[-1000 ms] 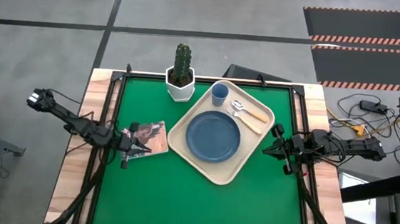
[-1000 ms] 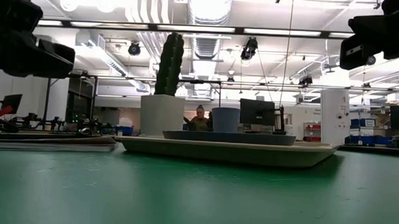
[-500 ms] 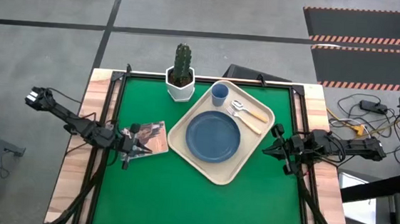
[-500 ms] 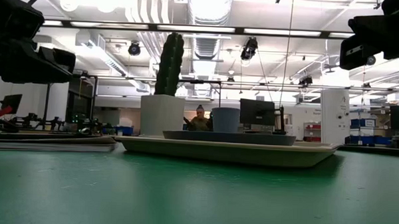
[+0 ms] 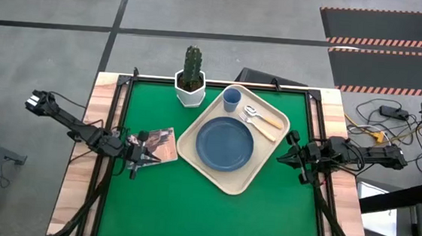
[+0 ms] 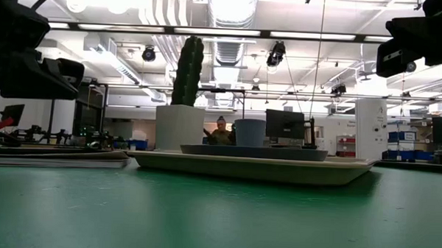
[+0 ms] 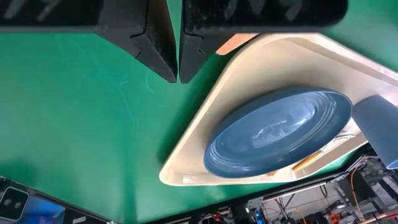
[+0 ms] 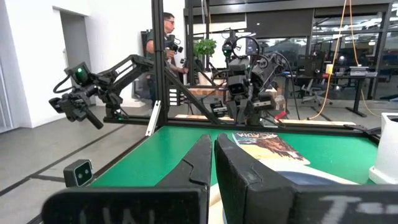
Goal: Pick and place plate/cup/fork/spoon on tray
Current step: Return to Home Position
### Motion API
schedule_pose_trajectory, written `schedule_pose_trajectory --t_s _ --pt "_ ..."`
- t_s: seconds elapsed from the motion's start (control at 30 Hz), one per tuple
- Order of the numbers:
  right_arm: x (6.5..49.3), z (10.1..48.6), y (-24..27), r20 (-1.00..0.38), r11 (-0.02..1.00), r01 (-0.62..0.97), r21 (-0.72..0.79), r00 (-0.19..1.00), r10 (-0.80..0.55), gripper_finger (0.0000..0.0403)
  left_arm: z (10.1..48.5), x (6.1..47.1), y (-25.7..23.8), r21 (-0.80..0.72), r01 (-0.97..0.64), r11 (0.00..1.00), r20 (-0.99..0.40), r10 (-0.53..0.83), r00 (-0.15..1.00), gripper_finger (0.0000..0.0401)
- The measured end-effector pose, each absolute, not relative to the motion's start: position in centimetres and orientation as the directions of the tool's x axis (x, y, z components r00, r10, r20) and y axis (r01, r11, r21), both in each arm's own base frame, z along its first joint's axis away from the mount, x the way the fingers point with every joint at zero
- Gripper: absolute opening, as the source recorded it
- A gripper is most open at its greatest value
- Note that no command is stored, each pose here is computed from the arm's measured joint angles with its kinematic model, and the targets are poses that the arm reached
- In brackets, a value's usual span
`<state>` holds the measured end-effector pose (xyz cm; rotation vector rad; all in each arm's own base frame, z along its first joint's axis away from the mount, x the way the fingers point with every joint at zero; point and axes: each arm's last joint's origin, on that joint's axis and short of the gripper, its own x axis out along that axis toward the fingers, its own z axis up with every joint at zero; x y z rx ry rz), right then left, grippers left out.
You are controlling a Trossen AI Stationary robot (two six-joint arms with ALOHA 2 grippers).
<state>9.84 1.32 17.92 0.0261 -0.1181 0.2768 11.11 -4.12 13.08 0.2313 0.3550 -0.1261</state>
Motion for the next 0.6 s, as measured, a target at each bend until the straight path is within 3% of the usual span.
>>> schedule_pose_trajectory --t_s 0.6 --pt "9.85 17.91 1.32 0.120 0.962 -0.274 0.010 0.955 0.271 0.0011 12.62 11.22 -4.17 0.214 0.171 0.962 -0.399 -0.074 0.914 0.0000"
